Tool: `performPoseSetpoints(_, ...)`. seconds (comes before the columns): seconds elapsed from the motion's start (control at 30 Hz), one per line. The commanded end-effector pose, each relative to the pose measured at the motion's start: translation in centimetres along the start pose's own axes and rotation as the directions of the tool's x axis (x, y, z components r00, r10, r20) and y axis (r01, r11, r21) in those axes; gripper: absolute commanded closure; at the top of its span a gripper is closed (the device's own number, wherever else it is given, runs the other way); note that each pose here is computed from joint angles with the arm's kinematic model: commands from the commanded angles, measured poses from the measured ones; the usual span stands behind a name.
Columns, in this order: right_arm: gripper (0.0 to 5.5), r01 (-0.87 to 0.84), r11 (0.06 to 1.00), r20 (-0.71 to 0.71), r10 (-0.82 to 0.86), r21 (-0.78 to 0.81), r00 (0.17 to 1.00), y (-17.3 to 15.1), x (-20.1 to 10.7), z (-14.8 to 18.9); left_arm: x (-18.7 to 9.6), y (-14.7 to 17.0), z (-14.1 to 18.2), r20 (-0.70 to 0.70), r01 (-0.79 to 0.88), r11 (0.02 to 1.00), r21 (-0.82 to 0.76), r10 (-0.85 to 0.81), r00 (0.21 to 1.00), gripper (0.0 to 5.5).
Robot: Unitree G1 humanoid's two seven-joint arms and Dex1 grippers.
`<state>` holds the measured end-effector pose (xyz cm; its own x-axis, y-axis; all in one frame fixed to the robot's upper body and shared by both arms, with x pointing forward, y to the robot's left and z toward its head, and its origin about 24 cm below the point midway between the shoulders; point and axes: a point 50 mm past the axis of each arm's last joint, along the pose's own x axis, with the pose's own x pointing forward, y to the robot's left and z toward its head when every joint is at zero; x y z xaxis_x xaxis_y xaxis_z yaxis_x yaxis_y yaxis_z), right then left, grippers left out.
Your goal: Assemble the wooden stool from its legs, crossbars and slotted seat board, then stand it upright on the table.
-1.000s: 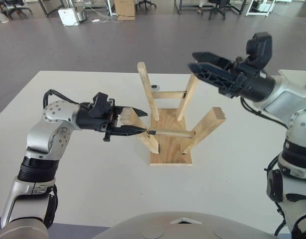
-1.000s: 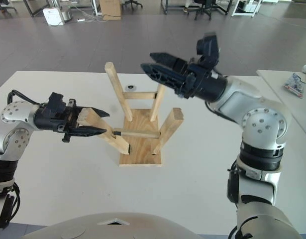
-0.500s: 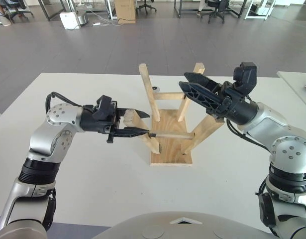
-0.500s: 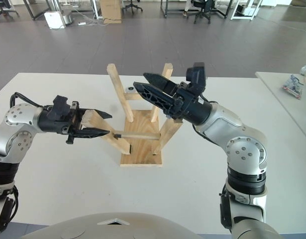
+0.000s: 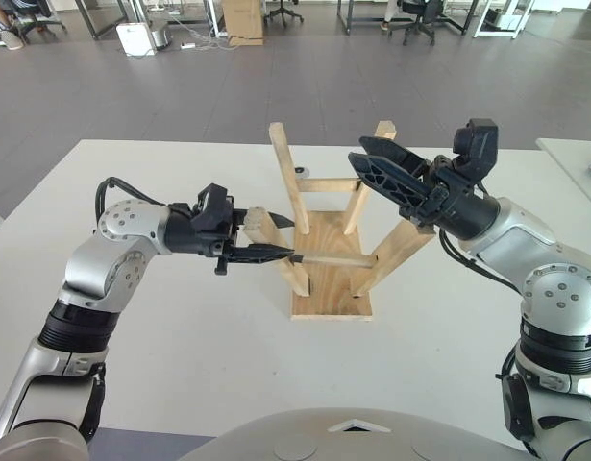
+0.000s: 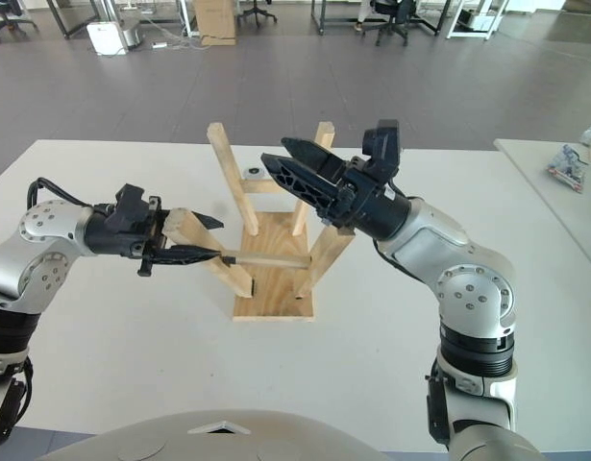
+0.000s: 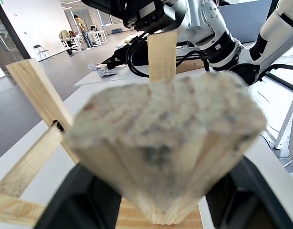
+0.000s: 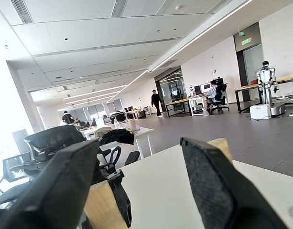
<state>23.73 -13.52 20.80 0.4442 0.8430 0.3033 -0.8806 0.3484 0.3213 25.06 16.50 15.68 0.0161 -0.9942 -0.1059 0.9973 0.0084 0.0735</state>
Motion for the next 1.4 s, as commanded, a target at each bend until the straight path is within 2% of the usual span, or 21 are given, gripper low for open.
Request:
performPoseSetpoints(0.03,2.31,0.037,0.998,-0.066,-0.033,0.06,0.997,-0.3,-0.2,-1.7,0.9,-1.0,-4.6,-0.232,-0.037,0.979,-0.198,-0.01,0.973,3.46)
performPoseSetpoints(0.13,2.31,0.041,0.997,-0.06,-0.038,0.06,0.997,-0.3,-0.3,-1.7,1.0,-1.1,-4.4,-0.223,-0.031,0.966,-0.258,-0.029,0.975,3.46)
performPoseSetpoints(0.17,2.31,0.042,0.997,-0.058,-0.039,0.059,0.998,-0.4,-0.3,-1.7,1.0,-1.1,-4.4,-0.222,-0.03,0.963,-0.267,-0.031,0.974,3.05)
performPoseSetpoints(0.2,2.31,0.043,0.997,-0.057,-0.039,0.057,0.998,-0.4,-0.3,-1.6,1.1,-1.2,-4.4,-0.22,-0.025,0.96,-0.278,-0.038,0.975,2.98)
performPoseSetpoints(0.27,2.31,0.043,0.998,-0.055,-0.04,0.054,0.998,-0.4,-0.3,-1.6,1.3,-1.4,-4.5,-0.22,-0.023,0.96,-0.28,-0.04,0.975,2.46)
performPoseSetpoints(0.5,2.31,0.032,0.999,-0.055,-0.031,0.034,0.998,-0.9,0.0,-1.0,1.6,-1.6,-4.3,-0.198,-0.056,0.966,-0.252,0.006,0.98,1.18)
performPoseSetpoints(0.67,2.31,0.04,0.999,-0.057,-0.039,0.014,0.998,-1.2,-0.2,-0.5,0.1,-1.1,-2.6,-0.178,-0.134,0.975,-0.176,0.103,0.979,0.3)
performPoseSetpoints(0.83,2.31,0.072,0.996,-0.011,-0.073,-0.06,0.997,-0.8,-0.8,1.3,-6.5,-1.6,-0.5,-0.279,-0.275,0.944,-0.18,0.219,0.935,0.3)
performPoseSetpoints(0.9,2.31,0.075,0.99,0.017,-0.073,-0.118,0.997,-0.4,-0.8,2.8,-7.9,-2.7,-0.3,-0.29,-0.293,0.929,-0.225,0.223,0.931,0.3)
performPoseSetpoints(1.0,2.31,0.092,0.972,0.065,-0.08,-0.214,0.995,0.2,-0.3,5.3,-8.0,-3.6,-0.2,-0.211,-0.33,0.902,-0.279,0.278,0.937,0.3)
performPoseSetpoints(1.2,2.31,0.104,0.946,0.126,-0.068,-0.308,0.99,1.5,1.1,7.7,-8.3,-4.3,-0.1,-0.133,-0.411,0.855,-0.316,0.39,0.911,0.3)
performPoseSetpoints(1.3,2.31,0.163,0.885,0.102,-0.132,-0.437,0.986,2.4,2.5,7.2,-7.8,-5.6,-1.3,-0.117,-0.453,0.819,-0.352,0.442,0.889,0.3)
performPoseSetpoints(1.4,2.31,0.187,0.883,0.098,-0.16,-0.431,0.982,4.2,3.6,5.1,-7.6,-6.2,-2.0,-0.109,-0.487,0.794,-0.365,0.483,0.869,0.3)
